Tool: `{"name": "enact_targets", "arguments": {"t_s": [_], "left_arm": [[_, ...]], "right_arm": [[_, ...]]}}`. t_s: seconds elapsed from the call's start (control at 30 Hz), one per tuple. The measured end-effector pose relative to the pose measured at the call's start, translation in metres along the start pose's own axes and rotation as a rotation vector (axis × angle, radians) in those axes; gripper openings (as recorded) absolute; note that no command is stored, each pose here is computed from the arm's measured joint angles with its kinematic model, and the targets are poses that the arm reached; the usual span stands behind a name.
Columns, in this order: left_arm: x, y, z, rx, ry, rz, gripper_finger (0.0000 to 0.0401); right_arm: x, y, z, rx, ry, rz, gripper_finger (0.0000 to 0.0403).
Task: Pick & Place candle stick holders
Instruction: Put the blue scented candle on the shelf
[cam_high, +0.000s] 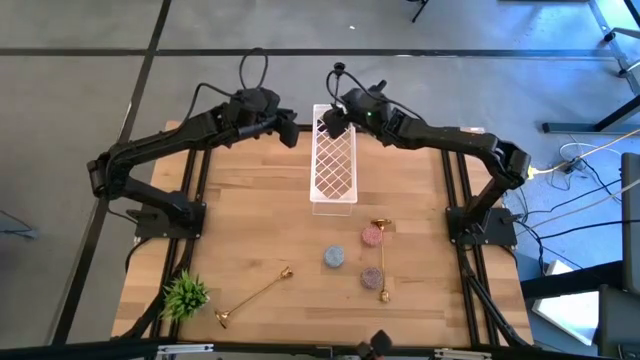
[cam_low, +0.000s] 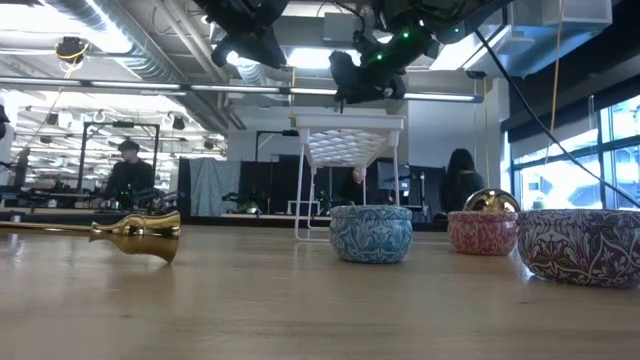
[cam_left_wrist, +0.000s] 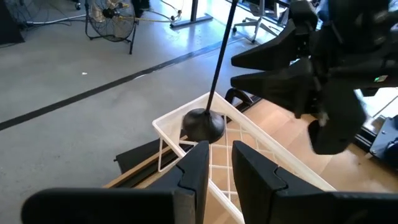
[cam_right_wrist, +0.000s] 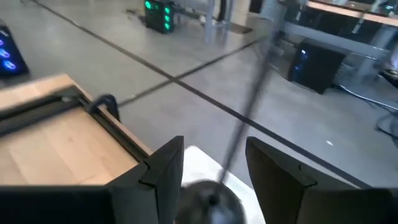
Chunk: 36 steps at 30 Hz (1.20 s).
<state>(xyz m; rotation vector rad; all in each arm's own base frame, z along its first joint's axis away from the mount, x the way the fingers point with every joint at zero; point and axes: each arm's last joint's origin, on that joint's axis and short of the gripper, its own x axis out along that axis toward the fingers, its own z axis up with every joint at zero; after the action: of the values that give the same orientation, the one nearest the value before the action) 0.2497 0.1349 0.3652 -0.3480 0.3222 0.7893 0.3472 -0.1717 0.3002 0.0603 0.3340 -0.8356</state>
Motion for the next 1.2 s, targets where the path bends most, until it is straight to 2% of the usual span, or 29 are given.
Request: {"name": "enact_targets", "arguments": {"t_s": [0.23, 0.4, 0.53, 0.73, 0.83, 1.0, 1.2], "left_arm": [[0.0, -0.001, -0.001, 0.001, 0.016, -0.016, 0.0065], [0.0, 0.0, -0.005, 0.037, 0.084, -0.091, 0.0065], [0.0, 0.0, -0.01, 0.067, 0.148, -0.14, 0.0065], [-0.001, 0.0, -0.013, 0.079, 0.172, -0.147, 0.0065], [-0.001, 0.0, -0.012, 0.046, 0.167, -0.142, 0.0065], [-0.002, -0.004, -0.013, -0.045, 0.174, -0.147, 0.0065], [-0.01, -0.028, -0.021, -0.153, 0.213, -0.214, 0.0065]], "right_arm": [[-0.019, -0.005, -0.003, -0.006, 0.134, 0.009, 0.0177], [-0.053, -0.01, 0.002, -0.051, 0.235, 0.105, 0.0177], [-0.083, -0.011, 0.004, -0.075, 0.33, 0.29, 0.0177], [-0.125, -0.007, 0.003, -0.063, 0.468, 0.589, 0.0177], [-0.144, -0.003, 0.001, -0.074, 0.517, 0.661, 0.0177], [-0.169, 0.002, -0.005, -0.129, 0.606, 0.717, 0.0177], [-0.202, 0.004, -0.011, -0.191, 0.696, 0.804, 0.0177]]}}
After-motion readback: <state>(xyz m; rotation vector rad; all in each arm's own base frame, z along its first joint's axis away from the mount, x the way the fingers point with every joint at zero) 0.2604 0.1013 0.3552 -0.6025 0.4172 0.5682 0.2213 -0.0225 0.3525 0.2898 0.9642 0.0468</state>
